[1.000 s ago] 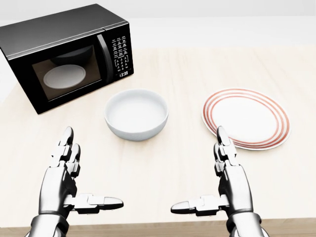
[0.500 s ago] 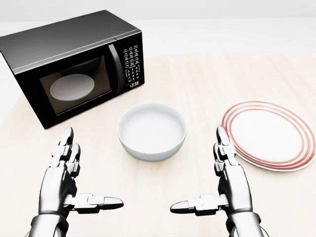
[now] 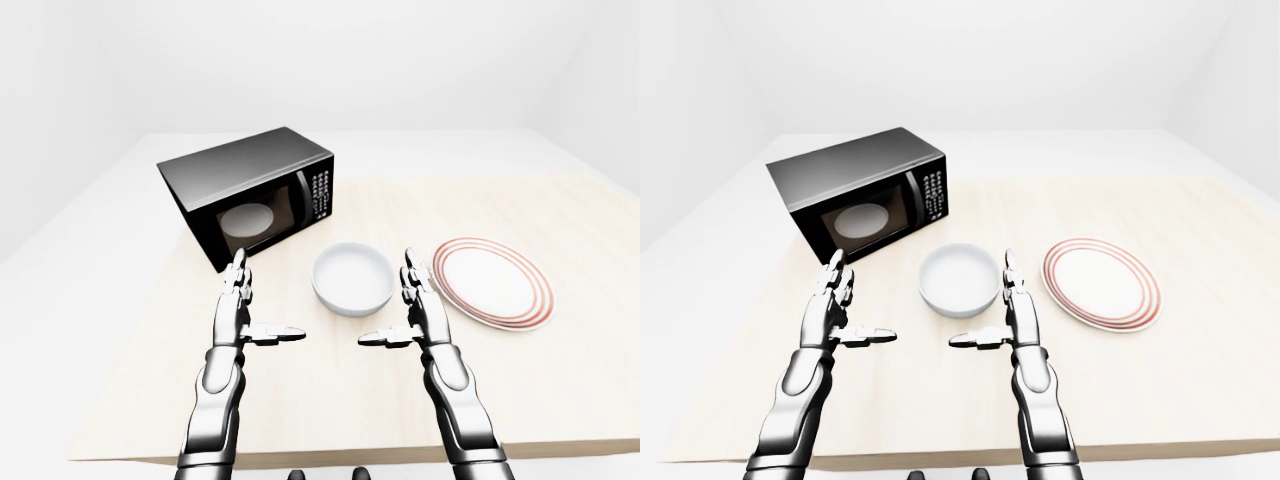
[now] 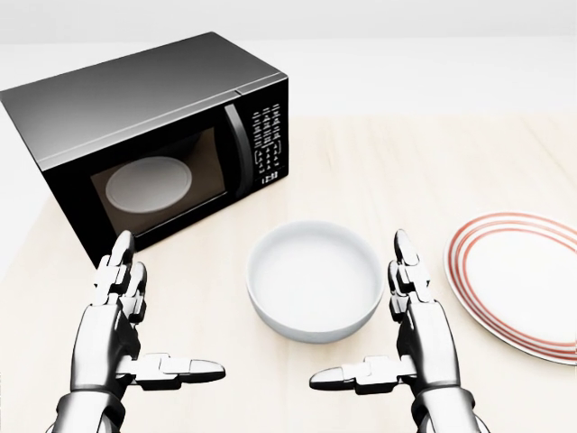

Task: Pick up the white bowl and put it on the plate.

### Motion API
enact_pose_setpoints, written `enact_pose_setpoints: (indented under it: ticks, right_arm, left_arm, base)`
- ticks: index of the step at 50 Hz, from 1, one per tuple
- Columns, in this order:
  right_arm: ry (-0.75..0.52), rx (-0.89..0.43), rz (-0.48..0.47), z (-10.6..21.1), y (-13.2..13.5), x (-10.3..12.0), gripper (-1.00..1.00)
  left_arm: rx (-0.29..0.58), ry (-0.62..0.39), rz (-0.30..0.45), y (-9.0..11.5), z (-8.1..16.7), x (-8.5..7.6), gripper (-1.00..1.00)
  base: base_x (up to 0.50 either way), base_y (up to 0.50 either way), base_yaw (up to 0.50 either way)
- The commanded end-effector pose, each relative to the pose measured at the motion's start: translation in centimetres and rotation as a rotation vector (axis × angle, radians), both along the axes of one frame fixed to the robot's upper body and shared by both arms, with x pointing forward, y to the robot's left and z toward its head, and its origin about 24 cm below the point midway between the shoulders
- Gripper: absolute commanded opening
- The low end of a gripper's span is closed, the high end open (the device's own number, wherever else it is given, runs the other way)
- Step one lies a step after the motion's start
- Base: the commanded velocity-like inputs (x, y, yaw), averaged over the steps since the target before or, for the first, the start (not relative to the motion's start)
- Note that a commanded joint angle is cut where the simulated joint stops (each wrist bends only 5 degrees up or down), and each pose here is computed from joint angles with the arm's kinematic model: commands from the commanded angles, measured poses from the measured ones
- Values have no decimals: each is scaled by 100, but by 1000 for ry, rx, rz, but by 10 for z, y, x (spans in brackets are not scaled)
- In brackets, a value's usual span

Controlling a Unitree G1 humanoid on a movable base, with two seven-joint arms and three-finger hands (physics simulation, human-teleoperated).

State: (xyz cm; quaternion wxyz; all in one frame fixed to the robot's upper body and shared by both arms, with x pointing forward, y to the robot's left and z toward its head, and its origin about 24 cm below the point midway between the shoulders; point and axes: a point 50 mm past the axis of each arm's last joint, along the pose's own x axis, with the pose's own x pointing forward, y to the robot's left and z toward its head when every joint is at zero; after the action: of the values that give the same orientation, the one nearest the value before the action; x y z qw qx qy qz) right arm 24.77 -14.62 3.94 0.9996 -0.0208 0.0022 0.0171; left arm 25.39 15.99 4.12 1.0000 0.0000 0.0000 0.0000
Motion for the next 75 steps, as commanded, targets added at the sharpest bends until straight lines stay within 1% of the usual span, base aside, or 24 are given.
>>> enact_pose_setpoints:
  ticks: [1, 6, 19, 25, 31, 34, 37, 38, 40, 42, 46, 49, 50, 51, 53, 54, 55, 58, 65, 69, 75]
  right_arm:
    - [-1, 2, 3, 0, 1, -1, 100]
    - [-7, -5, -13, 1, -1, 1, 100]
    - [-32, -31, -26, 12, -7, 3, 100]
    - [-55, -95, -35, 19, -10, 6, 100]
    - [-83, -231, -55, 28, -20, 13, 100]
    - [-104, -363, -61, 36, -28, 16, 100]
    - [-108, -450, -58, 42, -32, 19, 100]
    - [-113, -499, -54, 45, -34, 20, 100]
    - [-114, -542, -50, 46, -35, 21, 100]
    - [-112, -589, -40, 47, -35, 21, 100]
    - [-101, -734, -7, 44, -36, 23, 100]
    - [-89, -789, 14, 42, -36, 22, 100]
    - [-84, -821, 24, 40, -36, 22, 100]
    - [-74, -898, 48, 37, -38, 22, 100]
    - [-78, -950, 63, 36, -37, 23, 100]
    - [-164, -1343, 186, 57, -21, 29, 100]
    - [-145, -1367, 178, 57, -21, 29, 100]
    - [-108, -1382, 154, 56, -24, 32, 100]
    - [-101, -1418, 138, 63, -24, 37, 100]
    - [-101, -1435, 144, 64, -22, 37, 100]
    - [-76, -1453, 179, 62, -20, 38, 100]
  left_arm:
    - [0, 0, 0, 0, 0, 0, 100]
    - [0, 0, 0, 0, 0, 0, 100]
    - [0, 0, 0, 0, 0, 0, 100]
    - [0, 0, 0, 0, 0, 0, 100]
    - [0, 0, 0, 0, 0, 0, 100]
    - [0, 0, 0, 0, 0, 0, 100]
    - [0, 0, 0, 0, 0, 0, 100]
    - [0, 0, 0, 0, 0, 0, 100]
    - [0, 0, 0, 0, 0, 0, 100]
    - [0, 0, 0, 0, 0, 0, 100]
    - [0, 0, 0, 0, 0, 0, 100]
    - [0, 0, 0, 0, 0, 0, 100]
    - [0, 0, 0, 0, 0, 0, 100]
    - [0, 0, 0, 0, 0, 0, 100]
    - [0, 0, 0, 0, 0, 0, 100]
    - [0, 0, 0, 0, 0, 0, 100]
    - [0, 0, 0, 0, 0, 0, 100]
    - [0, 0, 0, 0, 0, 0, 100]
    - [0, 0, 0, 0, 0, 0, 100]
    - [0, 0, 0, 0, 0, 0, 100]
    - [0, 0, 0, 0, 0, 0, 100]
  base:
    - [24, 15, 0]
    - [21, 14, 0]
    - [0, 0, 0]
    - [0, 0, 0]
    - [0, 0, 0]
    - [0, 0, 0]
    - [0, 0, 0]
    - [0, 0, 0]
    - [0, 0, 0]
    - [0, 0, 0]
    - [0, 0, 0]
    - [0, 0, 0]
    - [0, 0, 0]
    - [0, 0, 0]
    - [0, 0, 0]
    - [0, 0, 0]
    - [0, 0, 0]
    - [0, 0, 0]
    - [0, 0, 0]
    - [0, 0, 0]
    - [0, 0, 0]
